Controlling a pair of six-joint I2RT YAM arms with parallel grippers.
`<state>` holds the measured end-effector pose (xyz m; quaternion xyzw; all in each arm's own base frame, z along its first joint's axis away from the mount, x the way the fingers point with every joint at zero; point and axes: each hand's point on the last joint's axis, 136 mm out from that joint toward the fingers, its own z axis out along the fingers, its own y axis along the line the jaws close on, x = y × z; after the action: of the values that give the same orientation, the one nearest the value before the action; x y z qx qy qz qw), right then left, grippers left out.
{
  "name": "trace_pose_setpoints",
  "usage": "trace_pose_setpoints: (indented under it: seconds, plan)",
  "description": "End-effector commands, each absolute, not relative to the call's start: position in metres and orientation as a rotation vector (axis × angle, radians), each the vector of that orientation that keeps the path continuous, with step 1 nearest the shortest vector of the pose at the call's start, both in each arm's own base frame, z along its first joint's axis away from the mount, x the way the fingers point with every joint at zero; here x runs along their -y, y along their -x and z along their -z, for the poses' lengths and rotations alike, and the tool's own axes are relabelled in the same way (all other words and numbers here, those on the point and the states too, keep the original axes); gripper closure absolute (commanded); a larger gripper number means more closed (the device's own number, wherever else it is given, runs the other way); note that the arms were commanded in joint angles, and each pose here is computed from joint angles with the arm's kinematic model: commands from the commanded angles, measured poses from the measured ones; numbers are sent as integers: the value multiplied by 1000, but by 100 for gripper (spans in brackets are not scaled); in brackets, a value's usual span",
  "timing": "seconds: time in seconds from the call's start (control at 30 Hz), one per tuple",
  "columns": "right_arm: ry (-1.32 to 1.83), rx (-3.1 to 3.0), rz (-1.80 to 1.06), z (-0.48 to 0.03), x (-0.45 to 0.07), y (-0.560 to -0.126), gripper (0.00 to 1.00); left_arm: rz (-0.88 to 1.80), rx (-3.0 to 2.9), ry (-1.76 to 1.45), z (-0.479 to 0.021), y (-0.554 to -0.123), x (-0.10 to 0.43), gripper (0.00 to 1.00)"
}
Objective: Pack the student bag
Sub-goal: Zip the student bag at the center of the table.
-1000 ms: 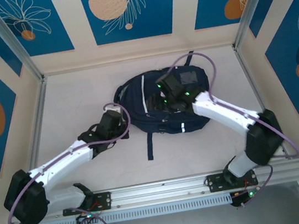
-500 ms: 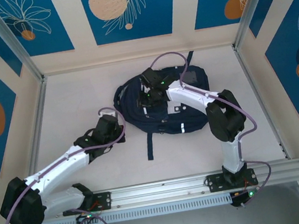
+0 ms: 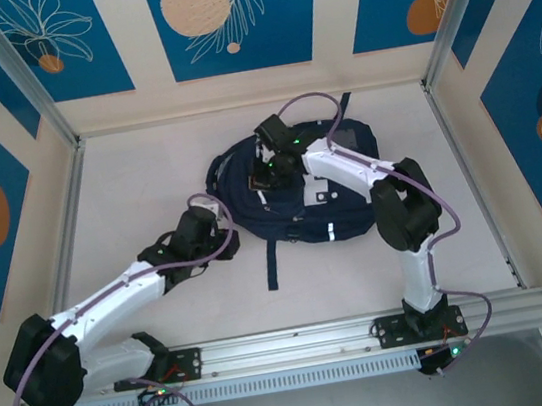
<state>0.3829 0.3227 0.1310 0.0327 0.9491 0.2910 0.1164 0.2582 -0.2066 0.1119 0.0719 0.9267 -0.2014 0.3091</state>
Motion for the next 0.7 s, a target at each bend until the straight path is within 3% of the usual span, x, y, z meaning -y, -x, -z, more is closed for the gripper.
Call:
trace_pose_setpoints:
  seconds: [0.0,0.33,0.43,0.67]
  plan:
    - [-179,-2644,-1087,-216,-316,-389,100,630,-2420,-339,-119,-253,234,59]
    - [-308,-2537,-1256,-274,-279,-400,100,590,-2264,-714,-118,-254,294,52]
    - [-318,-2523,-1274,-282,-275,-401,100,619,-2231,-783,-117,-256,314,46]
    - [-349,-2515,-1314,-288,-271,-403,100,569,-2259,-815,-94,-266,334,44]
